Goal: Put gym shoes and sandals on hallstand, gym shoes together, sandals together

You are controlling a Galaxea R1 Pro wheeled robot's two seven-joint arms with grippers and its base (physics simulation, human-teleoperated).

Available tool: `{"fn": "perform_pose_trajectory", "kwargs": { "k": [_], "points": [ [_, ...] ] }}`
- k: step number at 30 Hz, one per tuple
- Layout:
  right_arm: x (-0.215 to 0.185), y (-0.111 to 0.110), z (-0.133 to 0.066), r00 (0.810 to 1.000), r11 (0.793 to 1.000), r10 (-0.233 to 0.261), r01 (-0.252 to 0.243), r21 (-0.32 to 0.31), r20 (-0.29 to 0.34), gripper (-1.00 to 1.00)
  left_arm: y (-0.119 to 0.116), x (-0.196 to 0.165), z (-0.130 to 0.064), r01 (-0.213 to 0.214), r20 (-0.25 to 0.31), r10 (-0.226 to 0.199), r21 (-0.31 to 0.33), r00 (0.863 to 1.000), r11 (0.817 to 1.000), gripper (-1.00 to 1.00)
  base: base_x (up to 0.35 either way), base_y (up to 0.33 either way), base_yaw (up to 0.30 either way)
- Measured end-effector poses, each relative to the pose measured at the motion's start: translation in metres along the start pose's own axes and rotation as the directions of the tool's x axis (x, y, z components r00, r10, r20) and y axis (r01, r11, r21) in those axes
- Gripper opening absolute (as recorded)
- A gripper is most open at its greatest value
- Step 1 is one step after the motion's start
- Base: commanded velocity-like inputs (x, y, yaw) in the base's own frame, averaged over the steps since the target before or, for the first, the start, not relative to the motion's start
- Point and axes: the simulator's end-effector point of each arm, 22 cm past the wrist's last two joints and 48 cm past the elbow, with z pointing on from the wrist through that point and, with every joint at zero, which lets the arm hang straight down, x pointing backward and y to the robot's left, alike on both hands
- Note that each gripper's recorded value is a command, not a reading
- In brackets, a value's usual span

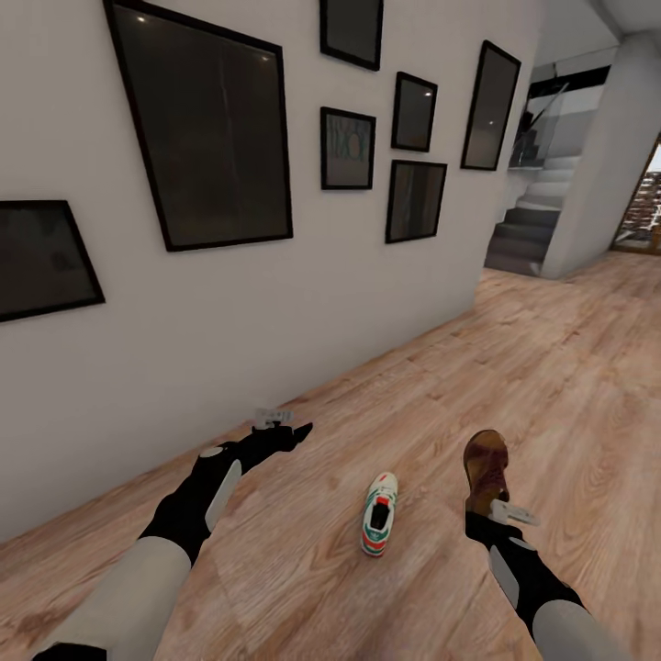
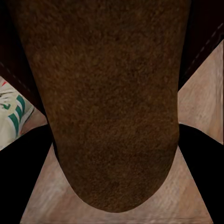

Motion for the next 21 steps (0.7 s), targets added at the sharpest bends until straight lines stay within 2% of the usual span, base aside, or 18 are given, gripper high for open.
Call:
{"fn": "perform_pose_trajectory", "kwargs": {
  "k": [7,13,15,17,18,19,21],
  "points": [
    [0.0,0.0,0.0,1.0,1.0,0.0,0.0,0.0,0.001,-1.0,0.0,0.0,0.0,0.0,0.0,0.0,0.0,1.0,1.0,1.0,-0.096,0.043,-0.272],
    [-0.001,0.0,0.0,1.0,1.0,-0.002,0.002,-0.001,0.001,-1.0,0.0,0.0,0.0,0.0,0.001,0.0,0.0,1.0,1.0,1.0,-0.005,0.002,-0.038],
    [-0.013,-0.002,0.0,1.0,1.0,-0.004,0.004,0.001,0.025,-1.0,-0.006,0.003,0.003,0.006,-0.004,-0.006,0.003,1.0,1.0,1.0,0.0,0.0,0.0],
    [-0.054,-0.003,-0.005,0.996,1.0,0.0,-0.001,0.006,0.093,-1.0,-0.004,0.021,0.005,0.024,-0.039,-0.024,-0.004,0.999,1.0,1.0,0.0,0.0,0.0],
    [-0.083,-0.004,-0.011,0.995,1.0,0.0,-0.001,0.008,0.098,-1.0,0.003,0.044,0.006,0.041,-0.083,-0.044,-0.036,0.996,0.999,1.0,0.0,0.0,0.0],
    [-0.086,-0.005,-0.013,0.996,1.0,0.0,-0.001,0.009,0.085,-1.0,0.006,0.05,0.007,0.046,-0.094,-0.05,-0.049,0.994,0.998,1.0,0.0,0.0,0.0],
    [-0.097,-0.006,-0.021,1.0,1.0,-0.003,0.002,0.011,0.027,-1.0,0.017,0.066,0.008,0.053,-0.123,-0.068,-0.119,0.99,0.991,1.0,0.0,0.0,0.0]
  ]
}}
